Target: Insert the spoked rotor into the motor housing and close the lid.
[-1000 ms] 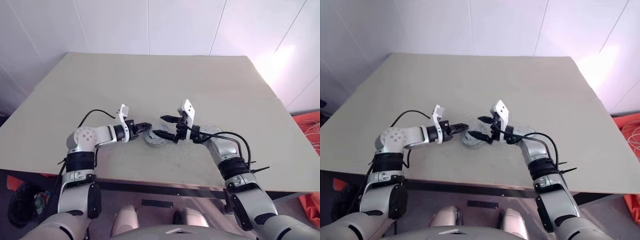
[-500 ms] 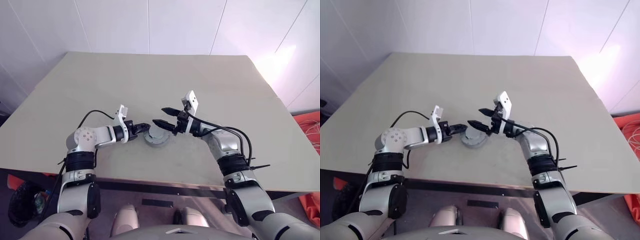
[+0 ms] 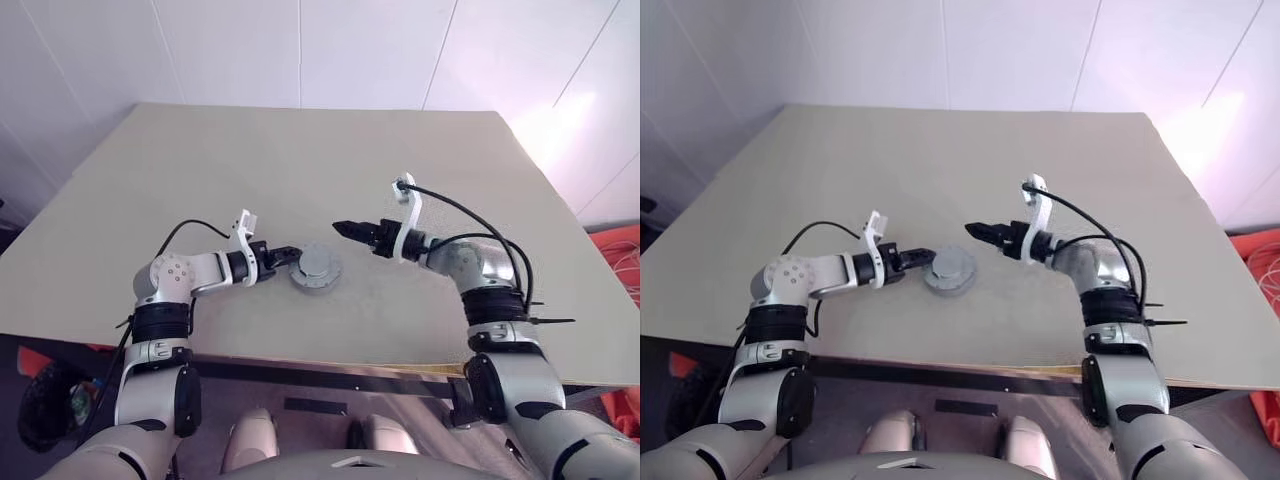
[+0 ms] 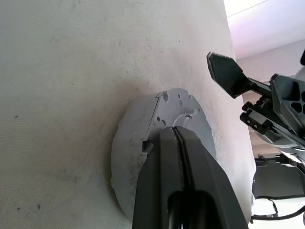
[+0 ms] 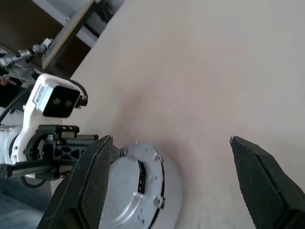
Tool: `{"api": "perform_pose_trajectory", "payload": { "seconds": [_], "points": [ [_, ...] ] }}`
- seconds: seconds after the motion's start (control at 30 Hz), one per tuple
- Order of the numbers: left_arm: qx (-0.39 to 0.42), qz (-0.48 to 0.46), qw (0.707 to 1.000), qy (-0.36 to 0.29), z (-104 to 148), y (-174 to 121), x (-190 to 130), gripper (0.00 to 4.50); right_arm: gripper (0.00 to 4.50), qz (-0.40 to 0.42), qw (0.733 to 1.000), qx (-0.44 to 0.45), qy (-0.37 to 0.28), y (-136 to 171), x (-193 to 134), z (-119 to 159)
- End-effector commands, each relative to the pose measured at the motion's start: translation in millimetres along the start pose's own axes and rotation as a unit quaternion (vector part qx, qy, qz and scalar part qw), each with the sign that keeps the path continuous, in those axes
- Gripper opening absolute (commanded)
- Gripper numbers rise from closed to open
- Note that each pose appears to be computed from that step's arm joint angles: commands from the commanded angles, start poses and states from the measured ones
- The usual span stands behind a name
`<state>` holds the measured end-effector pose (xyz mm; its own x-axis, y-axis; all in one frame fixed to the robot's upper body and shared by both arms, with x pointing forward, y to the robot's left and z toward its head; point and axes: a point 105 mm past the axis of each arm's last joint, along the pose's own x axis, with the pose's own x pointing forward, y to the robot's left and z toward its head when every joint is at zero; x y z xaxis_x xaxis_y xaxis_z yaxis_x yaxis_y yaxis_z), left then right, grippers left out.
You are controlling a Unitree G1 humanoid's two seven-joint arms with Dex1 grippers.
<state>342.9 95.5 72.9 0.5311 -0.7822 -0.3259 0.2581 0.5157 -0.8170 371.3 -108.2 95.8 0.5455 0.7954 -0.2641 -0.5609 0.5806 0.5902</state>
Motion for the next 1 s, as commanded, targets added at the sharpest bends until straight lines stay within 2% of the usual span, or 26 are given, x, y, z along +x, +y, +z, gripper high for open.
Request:
{"api": "perform_pose_trajectory", "payload": {
  "seconds": [0.03, 0.17, 0.47, 1.0],
  "points": [
    [0.007, 0.012, 1.000, 0.007, 0, 3, 0, 0.00, 4.44, 0.002, 0.999, 0.003, 0.041, 8, -10, 1],
    [0.008, 0.012, 1.000, 0.007, 1, 3, 0, 0.00, 4.44, -0.014, 0.995, 0.027, 0.091, 1, -25, -18],
    [0.007, 0.015, 1.000, 0.004, 1, 5, -1, 0.00, 4.44, 0.000, 0.990, 0.062, 0.130, 12, -30, -36],
    [0.010, 0.020, 1.000, -0.002, 4, 6, -5, 0.00, 4.44, 0.028, 0.986, 0.129, 0.105, 40, 17, -49]
  ]
}}
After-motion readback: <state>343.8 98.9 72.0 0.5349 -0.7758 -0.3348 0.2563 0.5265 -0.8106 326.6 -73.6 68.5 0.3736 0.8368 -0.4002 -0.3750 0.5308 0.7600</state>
